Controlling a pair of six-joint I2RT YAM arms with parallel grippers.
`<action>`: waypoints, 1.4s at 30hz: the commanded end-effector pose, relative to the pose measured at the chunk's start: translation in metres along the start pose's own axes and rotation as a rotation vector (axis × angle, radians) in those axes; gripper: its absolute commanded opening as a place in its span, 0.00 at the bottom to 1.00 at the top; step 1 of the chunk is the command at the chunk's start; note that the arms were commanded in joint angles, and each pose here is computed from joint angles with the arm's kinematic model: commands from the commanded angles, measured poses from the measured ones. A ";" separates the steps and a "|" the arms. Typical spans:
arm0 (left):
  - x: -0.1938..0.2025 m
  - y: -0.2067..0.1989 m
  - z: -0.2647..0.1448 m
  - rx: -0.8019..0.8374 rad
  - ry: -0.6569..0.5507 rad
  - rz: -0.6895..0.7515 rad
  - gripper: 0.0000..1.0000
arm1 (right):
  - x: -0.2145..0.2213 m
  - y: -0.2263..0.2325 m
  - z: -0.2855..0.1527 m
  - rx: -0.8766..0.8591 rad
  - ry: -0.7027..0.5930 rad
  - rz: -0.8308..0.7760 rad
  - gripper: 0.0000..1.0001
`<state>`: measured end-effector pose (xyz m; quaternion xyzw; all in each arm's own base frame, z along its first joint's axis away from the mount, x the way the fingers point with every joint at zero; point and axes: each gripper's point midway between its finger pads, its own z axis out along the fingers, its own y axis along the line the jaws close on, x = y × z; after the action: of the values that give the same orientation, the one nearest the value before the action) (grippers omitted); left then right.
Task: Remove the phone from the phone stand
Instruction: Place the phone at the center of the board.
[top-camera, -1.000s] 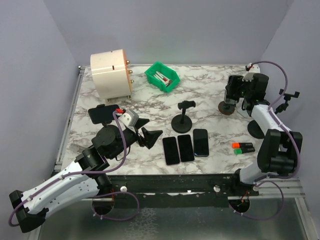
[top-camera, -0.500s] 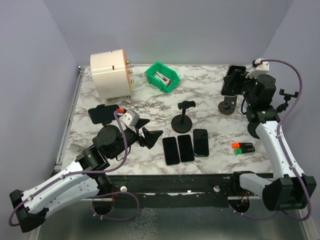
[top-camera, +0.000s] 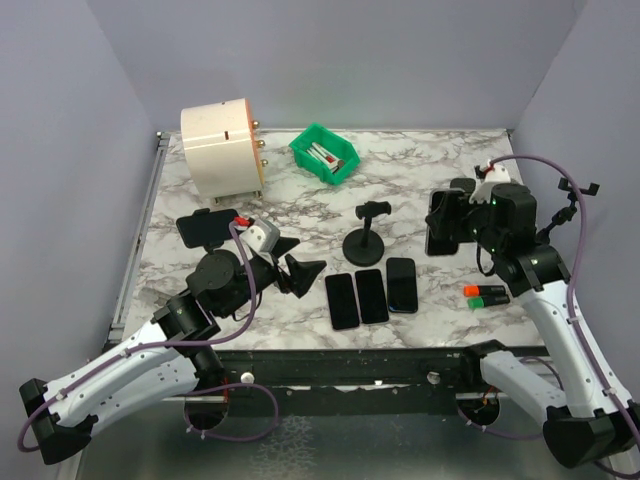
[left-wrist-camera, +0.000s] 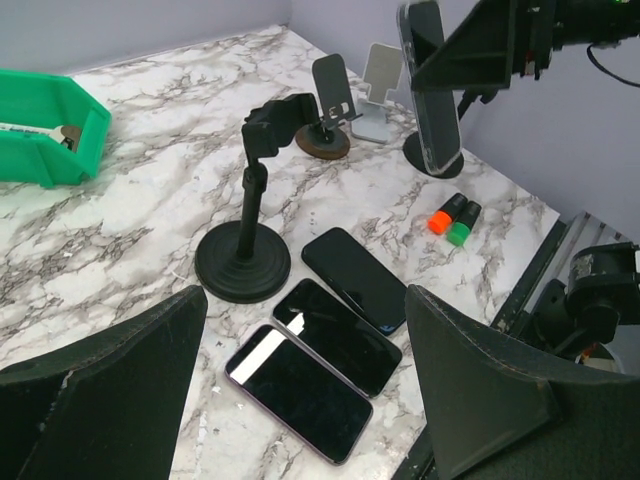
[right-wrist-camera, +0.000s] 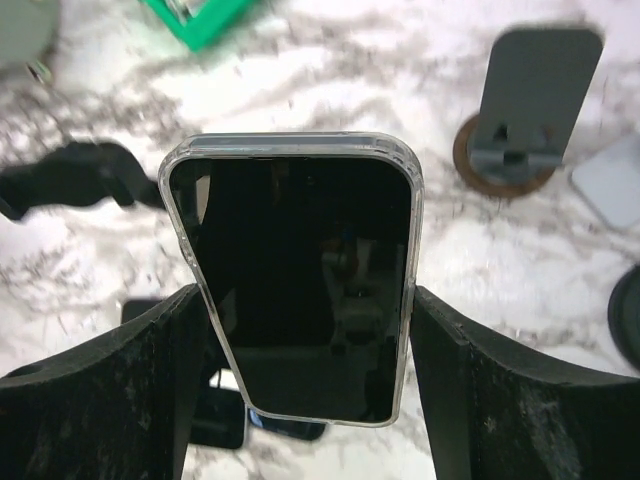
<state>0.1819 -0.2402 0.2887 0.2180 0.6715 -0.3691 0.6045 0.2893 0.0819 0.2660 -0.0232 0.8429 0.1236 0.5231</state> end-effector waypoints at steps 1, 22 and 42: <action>0.002 0.009 -0.001 -0.043 0.010 0.021 0.82 | 0.056 -0.001 -0.007 -0.006 0.178 0.041 0.35; 0.005 0.010 0.000 -0.049 0.023 0.017 0.82 | 0.142 -0.050 0.055 0.236 0.407 0.099 0.38; 0.001 0.000 -0.002 0.002 0.013 0.000 0.82 | 0.191 -0.073 0.083 0.260 0.551 0.176 0.37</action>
<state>0.1862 -0.2380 0.2776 0.2181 0.6871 -0.3503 0.5980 0.2826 0.0376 0.0509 0.0896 0.9614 0.0221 0.2593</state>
